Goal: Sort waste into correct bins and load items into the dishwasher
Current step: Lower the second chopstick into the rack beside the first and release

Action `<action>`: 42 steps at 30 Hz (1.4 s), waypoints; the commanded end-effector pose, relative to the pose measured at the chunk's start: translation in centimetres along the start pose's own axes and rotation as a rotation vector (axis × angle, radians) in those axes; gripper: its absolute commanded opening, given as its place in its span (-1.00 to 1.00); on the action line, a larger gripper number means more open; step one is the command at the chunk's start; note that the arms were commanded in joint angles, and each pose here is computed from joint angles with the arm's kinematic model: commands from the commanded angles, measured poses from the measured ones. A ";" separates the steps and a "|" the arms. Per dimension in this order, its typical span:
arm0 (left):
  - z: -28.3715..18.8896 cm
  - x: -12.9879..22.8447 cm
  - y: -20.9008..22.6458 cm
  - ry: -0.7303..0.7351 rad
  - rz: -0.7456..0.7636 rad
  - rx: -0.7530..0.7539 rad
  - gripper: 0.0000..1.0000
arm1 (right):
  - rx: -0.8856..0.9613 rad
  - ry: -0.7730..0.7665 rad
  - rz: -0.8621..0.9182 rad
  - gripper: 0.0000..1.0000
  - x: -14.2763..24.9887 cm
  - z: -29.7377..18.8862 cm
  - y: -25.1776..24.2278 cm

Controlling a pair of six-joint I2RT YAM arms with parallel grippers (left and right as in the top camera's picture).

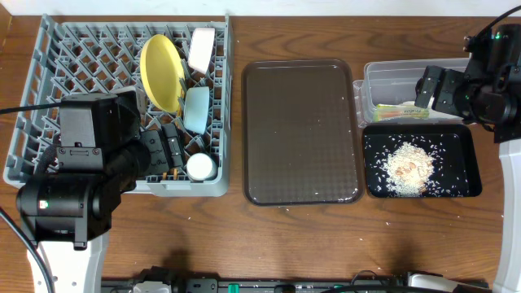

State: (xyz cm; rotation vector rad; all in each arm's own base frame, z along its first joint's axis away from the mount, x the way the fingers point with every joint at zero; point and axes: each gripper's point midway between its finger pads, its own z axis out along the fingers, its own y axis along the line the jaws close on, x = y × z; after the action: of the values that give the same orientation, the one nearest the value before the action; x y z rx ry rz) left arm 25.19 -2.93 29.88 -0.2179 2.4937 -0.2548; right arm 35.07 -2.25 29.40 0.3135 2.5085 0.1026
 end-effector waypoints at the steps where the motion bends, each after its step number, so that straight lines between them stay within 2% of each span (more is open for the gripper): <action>1: -0.6 -0.2 -0.3 -0.012 -0.014 0.019 0.77 | 0.005 0.000 0.000 0.98 0.0 0.0 -0.1; 42: -0.6 -0.3 -0.2 -0.015 -0.014 0.008 0.77 | 0.005 0.000 0.000 0.98 0.0 0.0 -0.1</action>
State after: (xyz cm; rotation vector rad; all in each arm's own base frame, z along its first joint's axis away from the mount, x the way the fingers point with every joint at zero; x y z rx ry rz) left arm 25.14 -2.93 29.84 -0.2183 2.4964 -0.2545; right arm 35.07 -2.25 29.40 0.3135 2.5085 0.1026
